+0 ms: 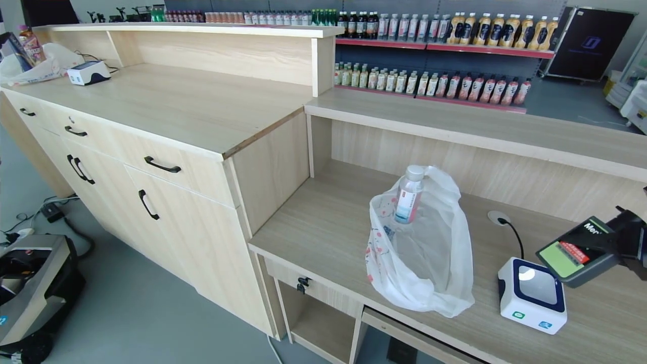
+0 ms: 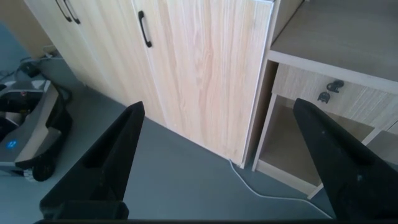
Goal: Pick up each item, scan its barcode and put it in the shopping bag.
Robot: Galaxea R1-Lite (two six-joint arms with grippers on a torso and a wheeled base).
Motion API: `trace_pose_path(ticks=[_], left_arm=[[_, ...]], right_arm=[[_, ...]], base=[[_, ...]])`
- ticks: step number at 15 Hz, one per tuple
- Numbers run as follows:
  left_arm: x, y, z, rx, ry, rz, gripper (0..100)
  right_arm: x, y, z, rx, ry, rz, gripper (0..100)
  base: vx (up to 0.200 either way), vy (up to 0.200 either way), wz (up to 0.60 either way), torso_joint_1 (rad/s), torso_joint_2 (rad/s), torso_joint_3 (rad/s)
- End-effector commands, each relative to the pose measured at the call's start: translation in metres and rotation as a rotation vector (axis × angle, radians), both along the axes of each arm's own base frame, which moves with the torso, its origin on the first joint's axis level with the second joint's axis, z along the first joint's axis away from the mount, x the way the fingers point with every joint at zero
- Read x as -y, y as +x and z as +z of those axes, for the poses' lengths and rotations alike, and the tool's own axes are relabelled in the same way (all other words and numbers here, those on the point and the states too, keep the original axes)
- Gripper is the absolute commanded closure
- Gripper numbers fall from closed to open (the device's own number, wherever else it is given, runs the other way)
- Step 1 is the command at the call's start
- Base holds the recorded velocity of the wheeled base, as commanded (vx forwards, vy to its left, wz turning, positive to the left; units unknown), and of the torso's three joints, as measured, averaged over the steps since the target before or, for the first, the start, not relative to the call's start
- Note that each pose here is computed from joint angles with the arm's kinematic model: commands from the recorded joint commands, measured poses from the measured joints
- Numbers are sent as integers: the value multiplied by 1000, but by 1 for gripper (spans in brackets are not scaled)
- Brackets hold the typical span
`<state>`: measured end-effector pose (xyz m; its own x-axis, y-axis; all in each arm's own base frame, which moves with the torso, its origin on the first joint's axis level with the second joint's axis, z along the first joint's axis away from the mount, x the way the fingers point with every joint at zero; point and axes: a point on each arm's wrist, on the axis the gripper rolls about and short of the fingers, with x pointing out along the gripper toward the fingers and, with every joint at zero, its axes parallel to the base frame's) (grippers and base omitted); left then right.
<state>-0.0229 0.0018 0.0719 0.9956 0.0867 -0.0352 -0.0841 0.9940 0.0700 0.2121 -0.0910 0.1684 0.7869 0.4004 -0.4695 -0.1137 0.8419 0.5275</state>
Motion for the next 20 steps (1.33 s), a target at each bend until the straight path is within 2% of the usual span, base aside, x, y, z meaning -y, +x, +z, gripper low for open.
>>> trace_pose_path(ticks=[1,3,7,11,20], left_arm=[[0,0,0,-2,0,1,0],[0,0,0,-2,0,1,0],[0,0,0,-2,0,1,0],[0,0,0,-2,0,1,0],[0,0,0,-2,0,1,0]], right_arm=[[3,3,-14,-31,-11,22,100],[5,7,-21,-41,-32,47,100],[9,9,-30,-65,-2,52,100],[11,6,-39,-78,-12,63,100],[20,24,-45,-18,21,117,100]], base=[[0,0,0,0,0,0],[0,0,0,0,0,0],[0,0,0,0,0,0],[0,0,0,0,0,0],[0,0,0,0,0,0]])
